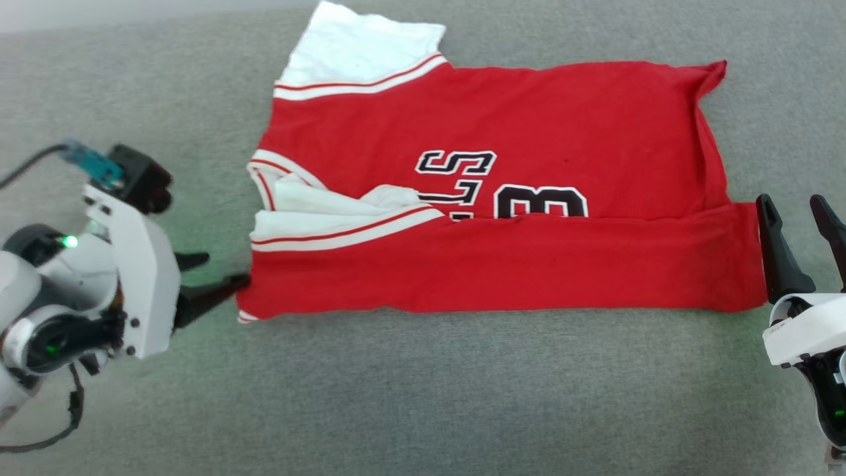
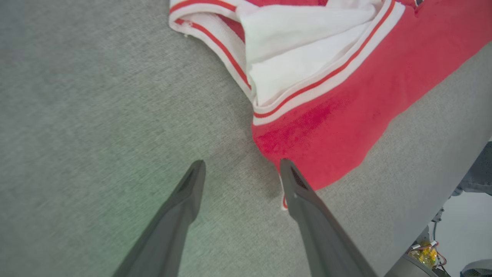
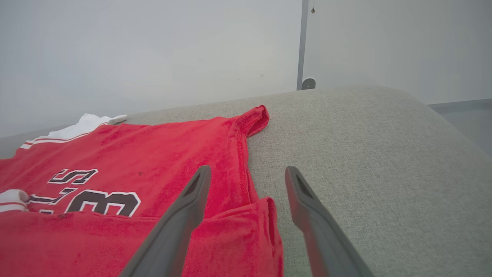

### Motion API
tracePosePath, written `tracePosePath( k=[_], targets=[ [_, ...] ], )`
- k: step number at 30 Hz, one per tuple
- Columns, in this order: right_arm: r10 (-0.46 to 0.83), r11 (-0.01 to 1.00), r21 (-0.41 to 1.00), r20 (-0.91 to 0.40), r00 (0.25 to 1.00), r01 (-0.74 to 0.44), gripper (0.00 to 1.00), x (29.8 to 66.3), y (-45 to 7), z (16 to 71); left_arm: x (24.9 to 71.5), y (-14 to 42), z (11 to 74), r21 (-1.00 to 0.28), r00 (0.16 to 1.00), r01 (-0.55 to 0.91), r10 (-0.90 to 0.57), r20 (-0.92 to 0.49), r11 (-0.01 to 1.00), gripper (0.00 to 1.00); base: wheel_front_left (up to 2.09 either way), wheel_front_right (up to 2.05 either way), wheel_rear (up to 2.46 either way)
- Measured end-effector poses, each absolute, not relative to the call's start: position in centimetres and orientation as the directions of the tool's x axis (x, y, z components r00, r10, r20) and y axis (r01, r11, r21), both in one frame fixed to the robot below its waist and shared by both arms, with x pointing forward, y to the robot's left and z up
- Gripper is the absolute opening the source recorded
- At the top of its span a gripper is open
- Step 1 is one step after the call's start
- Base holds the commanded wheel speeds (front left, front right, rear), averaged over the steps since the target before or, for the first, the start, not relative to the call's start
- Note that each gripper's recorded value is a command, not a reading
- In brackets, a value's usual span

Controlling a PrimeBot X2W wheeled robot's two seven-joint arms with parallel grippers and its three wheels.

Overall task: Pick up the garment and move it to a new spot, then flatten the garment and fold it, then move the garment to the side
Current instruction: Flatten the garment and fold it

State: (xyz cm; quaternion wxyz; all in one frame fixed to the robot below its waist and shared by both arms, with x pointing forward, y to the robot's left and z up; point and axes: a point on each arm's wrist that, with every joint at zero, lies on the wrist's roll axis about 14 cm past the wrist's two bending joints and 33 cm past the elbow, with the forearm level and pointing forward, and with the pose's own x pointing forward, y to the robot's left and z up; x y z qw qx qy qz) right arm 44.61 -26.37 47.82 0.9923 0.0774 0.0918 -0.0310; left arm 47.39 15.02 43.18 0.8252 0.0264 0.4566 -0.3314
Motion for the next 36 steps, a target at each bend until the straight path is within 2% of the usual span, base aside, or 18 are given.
tracePosePath(
  k=[7,14,15,17,18,26,32,36],
  targets=[
    [-0.1,0.98,0.15,-0.192,0.976,0.129,1.0,43.5,-27.9,47.5,46.5,12.9,41.5,-0.344,0.224,0.576,-0.548,-0.806,0.741,1.0,0.0,0.0,0.0],
    [-0.131,0.975,0.15,-0.201,0.971,0.163,1.0,42.7,-28.7,47.1,46.3,12.9,39.4,-0.358,0.163,0.559,-0.522,-0.837,0.748,1.0,0.0,0.0,0.0],
    [-0.131,0.975,0.148,-0.206,0.97,0.163,1.0,42.7,-28.7,47.0,46.2,12.8,39.1,-0.371,0.153,0.548,-0.526,-0.837,0.749,0.89,0.0,0.0,0.0],
    [-0.122,0.978,0.14,-0.225,0.967,0.156,1.0,42.6,-28.6,46.6,46.1,12.5,38.9,-0.394,0.134,0.537,-0.536,-0.834,0.746,0.36,0.0,0.0,0.0],
    [-0.118,0.979,0.136,-0.234,0.965,0.153,1.0,42.5,-28.5,46.4,46.1,12.4,38.9,-0.41,0.129,0.524,-0.545,-0.829,0.747,0.0,0.0,0.0,0.0],
    [-0.055,0.994,0.075,-0.332,0.942,0.084,1.0,42.3,-28.0,45.6,45.6,11.4,38.8,-0.469,0.107,0.499,-0.589,-0.801,0.729,0.0,0.0,0.0,0.0],
    [0.043,0.999,0.032,-0.573,0.818,-0.031,1.0,40.9,-26.2,41.9,45.3,11.0,39.1,-0.48,0.12,0.503,-0.609,-0.784,0.718,0.0,0.0,0.0,0.0],
    [0.07,0.997,0.022,-0.653,0.754,-0.073,1.0,41.6,-25.6,41.0,45.2,10.8,39.2,-0.49,0.126,0.507,-0.623,-0.772,0.709,0.0,0.0,0.0,0.0]
  ],
)
